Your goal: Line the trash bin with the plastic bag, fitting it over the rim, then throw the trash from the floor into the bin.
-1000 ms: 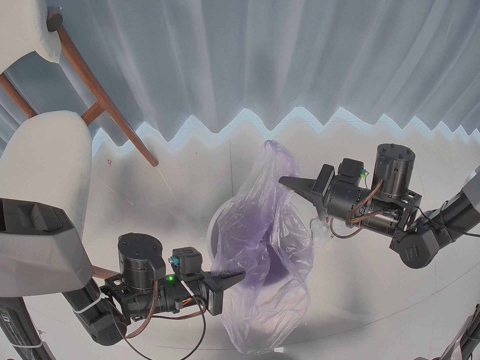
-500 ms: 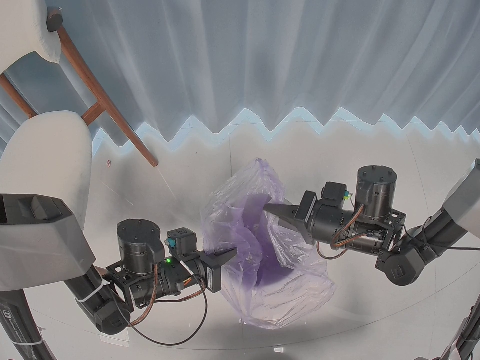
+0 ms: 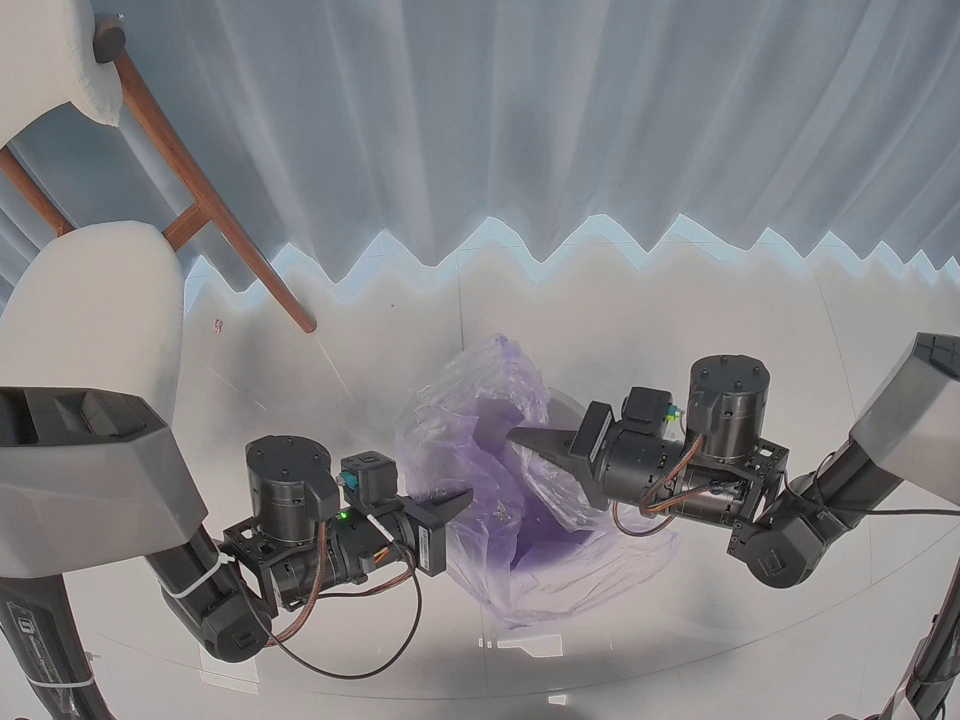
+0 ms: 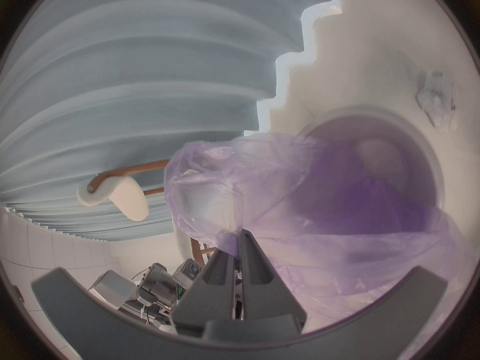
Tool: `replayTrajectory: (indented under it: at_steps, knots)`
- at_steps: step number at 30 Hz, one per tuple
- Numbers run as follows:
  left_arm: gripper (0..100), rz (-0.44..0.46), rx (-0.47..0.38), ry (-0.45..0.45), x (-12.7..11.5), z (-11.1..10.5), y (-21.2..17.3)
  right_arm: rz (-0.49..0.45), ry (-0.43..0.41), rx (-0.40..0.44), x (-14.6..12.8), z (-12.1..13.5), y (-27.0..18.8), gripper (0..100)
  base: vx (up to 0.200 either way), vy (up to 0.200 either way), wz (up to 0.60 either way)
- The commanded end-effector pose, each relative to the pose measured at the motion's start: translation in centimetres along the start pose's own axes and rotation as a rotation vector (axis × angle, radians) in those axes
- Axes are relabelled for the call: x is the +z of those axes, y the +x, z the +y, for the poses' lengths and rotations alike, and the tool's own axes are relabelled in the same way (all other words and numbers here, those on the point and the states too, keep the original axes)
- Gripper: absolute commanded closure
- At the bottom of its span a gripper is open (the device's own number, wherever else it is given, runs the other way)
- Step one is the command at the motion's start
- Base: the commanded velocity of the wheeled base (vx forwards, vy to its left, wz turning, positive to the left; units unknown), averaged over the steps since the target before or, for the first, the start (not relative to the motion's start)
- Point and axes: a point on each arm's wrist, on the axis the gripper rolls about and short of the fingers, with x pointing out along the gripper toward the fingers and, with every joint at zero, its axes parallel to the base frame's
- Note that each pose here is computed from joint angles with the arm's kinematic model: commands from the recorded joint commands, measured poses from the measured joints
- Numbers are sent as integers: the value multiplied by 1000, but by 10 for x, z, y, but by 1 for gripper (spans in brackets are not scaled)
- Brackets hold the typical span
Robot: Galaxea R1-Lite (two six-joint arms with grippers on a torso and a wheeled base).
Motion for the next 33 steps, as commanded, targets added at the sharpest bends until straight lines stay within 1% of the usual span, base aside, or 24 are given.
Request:
replayTrajectory:
  at_steps: [1,4,5,6,7,8,9,10,15,18,21,26,28,30,32,33]
  knots:
    - [100,-10,21,-10,0,5,6,-41,4,-8,15,-7,0,100,0,0,0]
    - [100,-21,53,-26,1,8,11,-82,3,-9,29,-10,-3,100,0,0,0]
    - [100,-20,55,-28,1,8,11,-84,2,-9,30,-10,-3,100,0,0,0]
    - [100,-20,88,-34,0,13,15,-113,3,-10,40,-12,-5,100,0,0,0]
    - [100,-21,93,-34,1,14,16,-116,4,-11,41,-13,-5,100,0,0,0]
    - [100,-23,119,-35,-1,17,21,-128,9,-20,46,-20,-2,100,0,0,0]
    - [100,-23,119,-35,-1,17,21,-128,9,-20,46,-20,-2,100,0,0,0]
    - [100,-27,145,-39,-4,22,27,-133,16,-35,48,-30,3,100,0,0,0]
    - [100,-24,151,-50,-7,26,31,-157,11,-23,53,-43,10,100,0,0,0]
    - [100,-49,149,-95,-1,26,35,-213,-15,15,62,-50,8,100,0,0,0]
    - [100,-83,153,-120,6,30,37,-239,-23,25,69,-52,4,100,0,0,0]
    - [100,-126,185,-122,17,42,36,-268,-29,29,78,-55,3,100,0,0,0]
    - [100,-153,212,-122,23,48,37,-291,-35,21,86,-64,3,100,0,0,0]
    - [100,-174,241,-122,29,52,38,-323,-46,32,95,-73,5,100,0,0,0]
    - [100,-181,258,-124,31,55,39,-359,-58,45,103,-80,4,100,0,0,0]
    - [100,-181,258,-124,31,55,39,-359,-58,45,103,-80,4,100,0,0,0]
